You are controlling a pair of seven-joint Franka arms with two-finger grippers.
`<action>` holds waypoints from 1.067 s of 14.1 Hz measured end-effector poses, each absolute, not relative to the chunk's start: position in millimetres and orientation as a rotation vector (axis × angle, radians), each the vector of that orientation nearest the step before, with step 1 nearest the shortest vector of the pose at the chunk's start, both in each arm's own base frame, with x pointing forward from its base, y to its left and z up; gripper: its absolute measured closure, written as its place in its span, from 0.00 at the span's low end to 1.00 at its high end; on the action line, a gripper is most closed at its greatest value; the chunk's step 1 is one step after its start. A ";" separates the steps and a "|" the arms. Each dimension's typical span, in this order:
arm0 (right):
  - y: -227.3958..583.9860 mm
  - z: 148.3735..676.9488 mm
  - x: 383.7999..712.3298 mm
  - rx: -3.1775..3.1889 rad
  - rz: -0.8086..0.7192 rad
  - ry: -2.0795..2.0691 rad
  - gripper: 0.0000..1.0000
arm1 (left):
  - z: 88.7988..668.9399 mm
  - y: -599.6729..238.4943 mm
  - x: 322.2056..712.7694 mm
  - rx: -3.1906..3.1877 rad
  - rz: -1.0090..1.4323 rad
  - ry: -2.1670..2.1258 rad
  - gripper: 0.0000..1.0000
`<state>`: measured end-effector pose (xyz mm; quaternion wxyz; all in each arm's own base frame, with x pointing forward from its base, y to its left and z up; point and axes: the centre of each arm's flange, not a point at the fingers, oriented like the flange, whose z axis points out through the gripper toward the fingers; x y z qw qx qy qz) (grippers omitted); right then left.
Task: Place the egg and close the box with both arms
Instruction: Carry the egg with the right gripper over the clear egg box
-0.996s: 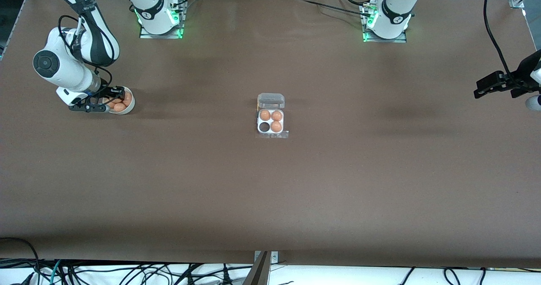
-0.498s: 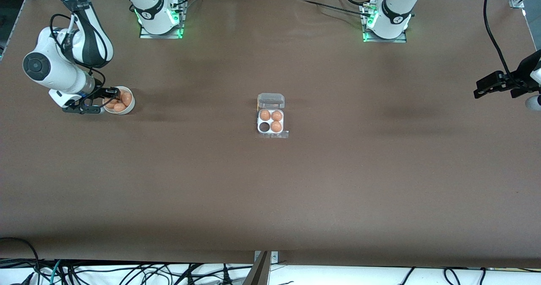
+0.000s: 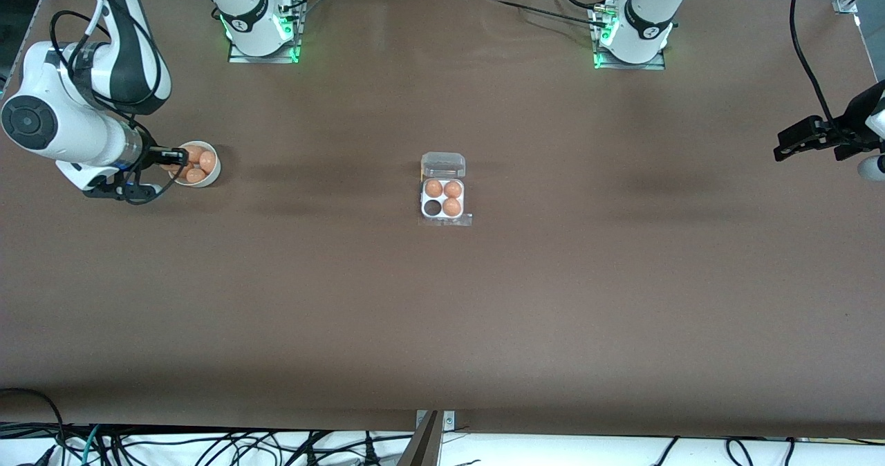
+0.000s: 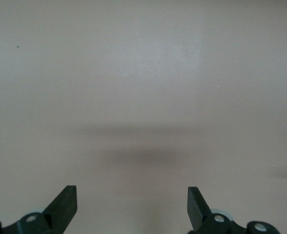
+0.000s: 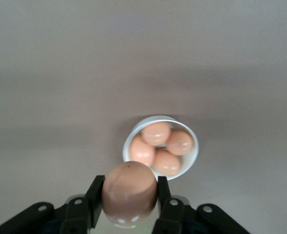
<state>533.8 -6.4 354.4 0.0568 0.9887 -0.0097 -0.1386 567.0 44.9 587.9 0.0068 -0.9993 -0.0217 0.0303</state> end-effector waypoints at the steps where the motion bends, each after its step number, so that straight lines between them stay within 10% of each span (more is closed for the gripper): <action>1: 20.8 362.5 544.1 2.997 -0.405 -0.038 0.52 | 589.6 44.6 567.3 -3.126 0.088 -0.067 0.00; 9: 237.6 353.4 604.7 3.102 -0.347 -0.230 0.52 | 590.5 41.9 569.2 -3.126 0.083 -0.059 0.00; 15: 395.2 304.8 585.9 3.104 -0.333 -0.440 0.52 | 587.5 43.2 570.5 -3.125 0.091 -0.063 0.00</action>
